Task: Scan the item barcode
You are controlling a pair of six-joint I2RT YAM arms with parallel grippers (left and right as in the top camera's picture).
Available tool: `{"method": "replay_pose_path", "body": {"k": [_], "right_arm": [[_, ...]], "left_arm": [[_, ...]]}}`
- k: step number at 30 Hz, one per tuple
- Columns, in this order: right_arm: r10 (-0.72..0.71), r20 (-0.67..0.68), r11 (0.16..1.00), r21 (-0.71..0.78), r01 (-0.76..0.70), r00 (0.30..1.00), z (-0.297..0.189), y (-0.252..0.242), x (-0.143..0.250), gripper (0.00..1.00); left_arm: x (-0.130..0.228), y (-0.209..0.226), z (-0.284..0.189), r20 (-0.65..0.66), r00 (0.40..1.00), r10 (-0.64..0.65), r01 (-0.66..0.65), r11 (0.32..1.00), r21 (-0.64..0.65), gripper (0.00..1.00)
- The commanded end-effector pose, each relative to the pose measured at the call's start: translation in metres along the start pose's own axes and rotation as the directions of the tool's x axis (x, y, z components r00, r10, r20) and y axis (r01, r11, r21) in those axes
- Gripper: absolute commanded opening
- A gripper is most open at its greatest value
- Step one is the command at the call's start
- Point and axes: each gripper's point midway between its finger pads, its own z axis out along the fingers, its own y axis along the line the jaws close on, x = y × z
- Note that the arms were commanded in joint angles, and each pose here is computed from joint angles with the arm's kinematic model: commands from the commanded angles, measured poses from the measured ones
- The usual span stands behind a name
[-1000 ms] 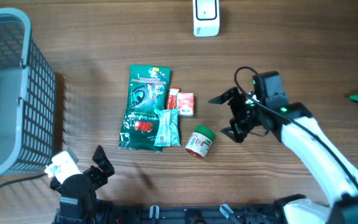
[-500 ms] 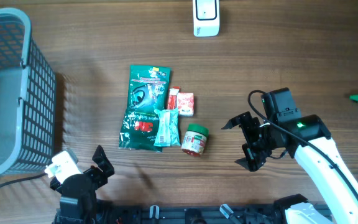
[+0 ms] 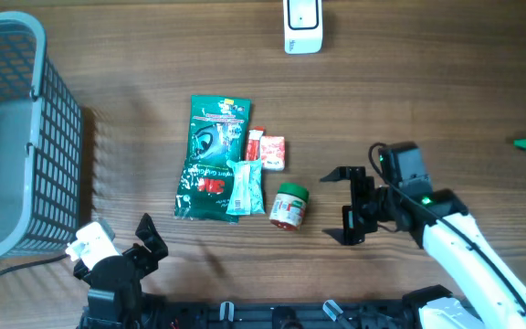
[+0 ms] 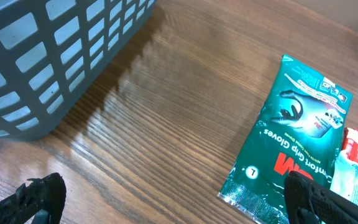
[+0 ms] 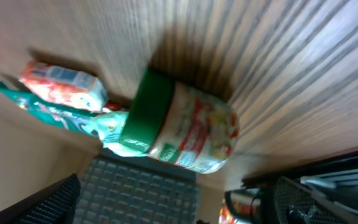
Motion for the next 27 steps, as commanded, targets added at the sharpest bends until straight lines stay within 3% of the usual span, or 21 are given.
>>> {"method": "replay_pose_path", "body": {"k": [1,10,27], "right_arm": [[0.106,-0.081,0.994,0.026,-0.104,0.991,0.012,-0.011,0.012,1.0],[0.035,-0.097,0.999,-0.025,-0.038,0.995,0.03,0.002,0.021,1.0],[0.101,-0.081,0.992,0.087,-0.094,0.992,0.07,-0.011,-0.005,1.0]], "left_arm": [[-0.001,0.003,0.001,0.011,1.0,-0.014,0.014,1.0,-0.013,1.0],[-0.001,0.003,0.001,0.011,1.0,-0.014,0.014,1.0,-0.013,1.0],[-0.001,0.003,0.001,0.011,1.0,-0.015,0.015,1.0,-0.014,1.0]]}}
